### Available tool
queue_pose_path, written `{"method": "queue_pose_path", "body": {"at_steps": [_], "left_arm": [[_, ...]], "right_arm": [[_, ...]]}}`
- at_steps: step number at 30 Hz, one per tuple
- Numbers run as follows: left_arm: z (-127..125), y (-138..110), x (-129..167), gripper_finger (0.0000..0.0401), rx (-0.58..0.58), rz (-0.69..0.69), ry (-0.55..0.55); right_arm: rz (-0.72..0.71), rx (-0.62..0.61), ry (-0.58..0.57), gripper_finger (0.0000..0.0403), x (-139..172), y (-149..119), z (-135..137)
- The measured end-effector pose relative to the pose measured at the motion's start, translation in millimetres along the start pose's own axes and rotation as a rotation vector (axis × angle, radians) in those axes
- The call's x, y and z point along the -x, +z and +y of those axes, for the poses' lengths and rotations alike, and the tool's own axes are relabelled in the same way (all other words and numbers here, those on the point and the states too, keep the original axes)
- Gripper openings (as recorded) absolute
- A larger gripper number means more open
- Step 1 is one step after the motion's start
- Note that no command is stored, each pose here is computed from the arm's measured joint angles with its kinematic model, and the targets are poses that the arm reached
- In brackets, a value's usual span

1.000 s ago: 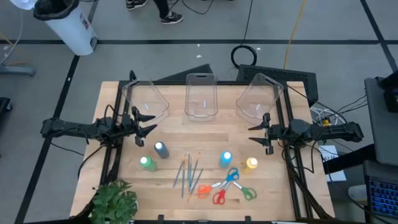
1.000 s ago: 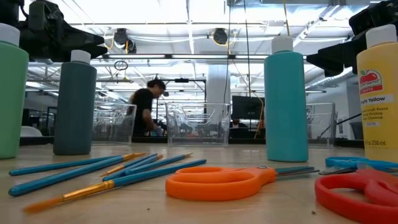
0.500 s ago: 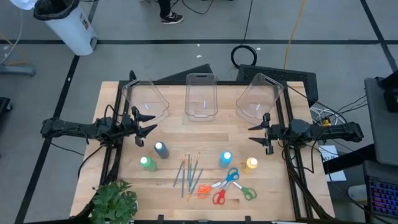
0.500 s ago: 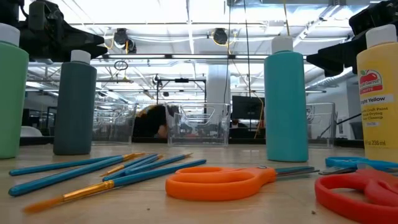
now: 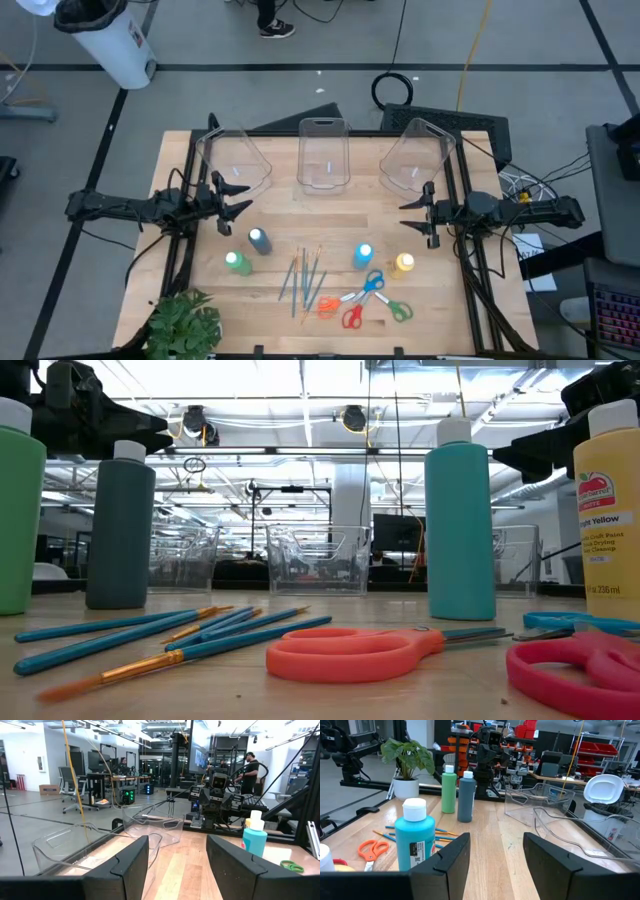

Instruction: Pick & Place Paint Supplies

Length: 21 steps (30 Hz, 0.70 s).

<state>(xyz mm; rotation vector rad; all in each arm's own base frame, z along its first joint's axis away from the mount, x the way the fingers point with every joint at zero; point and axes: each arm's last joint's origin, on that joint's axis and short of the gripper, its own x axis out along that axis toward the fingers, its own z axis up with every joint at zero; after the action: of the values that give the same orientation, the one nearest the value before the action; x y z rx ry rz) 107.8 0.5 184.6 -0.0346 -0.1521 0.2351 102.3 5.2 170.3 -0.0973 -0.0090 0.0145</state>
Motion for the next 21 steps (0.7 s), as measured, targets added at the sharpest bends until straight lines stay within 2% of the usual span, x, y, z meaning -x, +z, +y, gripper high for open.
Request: {"method": "queue_pose_path", "body": {"at_steps": [21], "left_arm": [[0.0,0.0,0.0,0.0207,0.0,0.0,0.0]], "right_arm": [[0.0,0.0,0.0,0.0175,0.0,0.0,0.0]]}}
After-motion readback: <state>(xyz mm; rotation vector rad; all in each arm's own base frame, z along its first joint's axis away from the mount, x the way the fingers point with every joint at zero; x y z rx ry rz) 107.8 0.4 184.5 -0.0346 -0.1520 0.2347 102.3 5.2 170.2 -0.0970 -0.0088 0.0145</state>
